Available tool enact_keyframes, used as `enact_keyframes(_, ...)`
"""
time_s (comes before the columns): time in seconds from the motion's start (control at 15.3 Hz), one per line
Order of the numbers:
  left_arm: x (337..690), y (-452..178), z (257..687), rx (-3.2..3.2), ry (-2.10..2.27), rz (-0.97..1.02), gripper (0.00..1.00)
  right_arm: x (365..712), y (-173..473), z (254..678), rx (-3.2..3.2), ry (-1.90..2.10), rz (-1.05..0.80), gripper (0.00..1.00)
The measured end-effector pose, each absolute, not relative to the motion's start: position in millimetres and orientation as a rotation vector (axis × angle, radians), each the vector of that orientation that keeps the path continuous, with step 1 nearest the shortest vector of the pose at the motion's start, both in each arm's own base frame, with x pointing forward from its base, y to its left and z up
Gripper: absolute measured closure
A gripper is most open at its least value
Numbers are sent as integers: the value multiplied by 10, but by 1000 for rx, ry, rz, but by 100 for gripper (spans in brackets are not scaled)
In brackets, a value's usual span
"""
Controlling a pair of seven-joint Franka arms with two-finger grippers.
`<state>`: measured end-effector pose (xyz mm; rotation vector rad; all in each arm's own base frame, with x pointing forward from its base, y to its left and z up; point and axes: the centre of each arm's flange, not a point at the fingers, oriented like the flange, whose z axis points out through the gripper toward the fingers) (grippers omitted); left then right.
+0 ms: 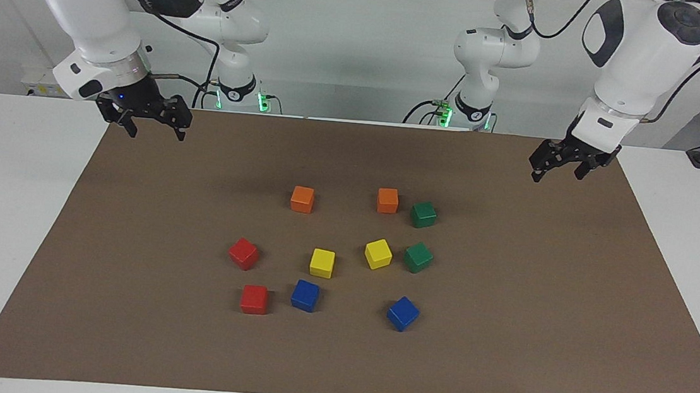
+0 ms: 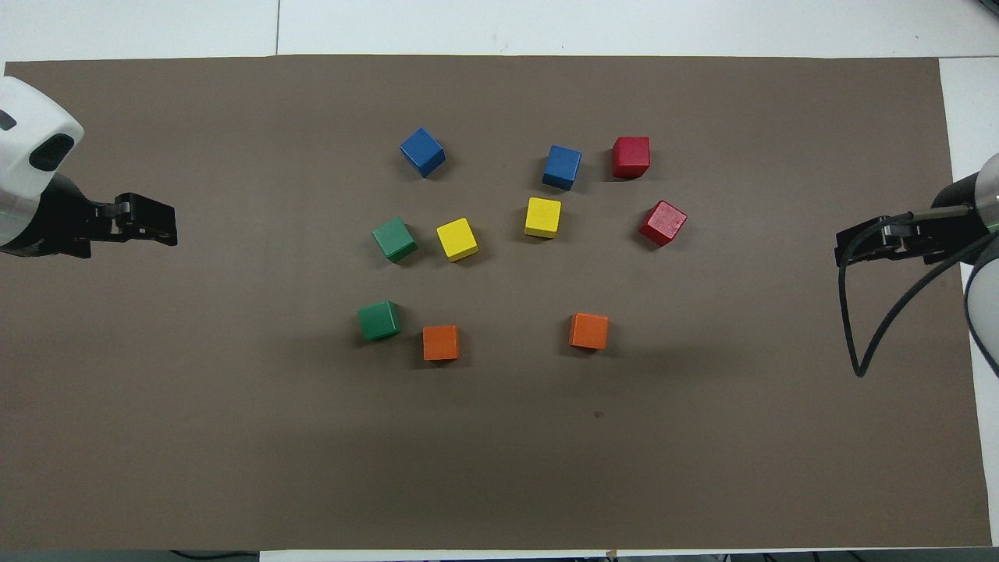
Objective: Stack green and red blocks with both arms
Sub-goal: 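Grasp a red cube with the right gripper while the left gripper grasps green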
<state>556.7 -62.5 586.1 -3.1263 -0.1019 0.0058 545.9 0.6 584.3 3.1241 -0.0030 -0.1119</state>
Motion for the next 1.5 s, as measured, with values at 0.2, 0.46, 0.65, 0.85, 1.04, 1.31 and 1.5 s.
enact_keyframes(0.2, 5566, -624, 5862, -3126, -102, 5, 0, 5459, 6, 5844, 3124, -3, -112, 0)
enact_keyframes(0.46, 5566, -624, 5862, -3126, -102, 5, 0, 5460, 17, 5829, 3124, -9, -111, 0)
enact_keyframes(0.65, 5566, -624, 5862, -3126, -102, 5, 0, 5509, 91, 5787, 3117, -223, -44, 0)
enact_keyframes(0.85, 5566, -624, 5862, -3126, -102, 5, 0, 5553, 499, 5545, 3093, -462, -13, 0)
enact_keyframes(1.04, 5566, -624, 5863, -3126, -102, 5, 0, 5746, 957, 4997, 3067, -628, 6, 0)
enact_keyframes(1.31, 5555, -624, 5872, -3126, -102, 8, 0, 6111, 1187, 4127, 3038, -784, 27, 0)
enact_keyframes(1.5, 5525, -647, 5876, -3127, -120, -1, 0, 6248, 1209, 3825, 3010, -886, 26, 0)
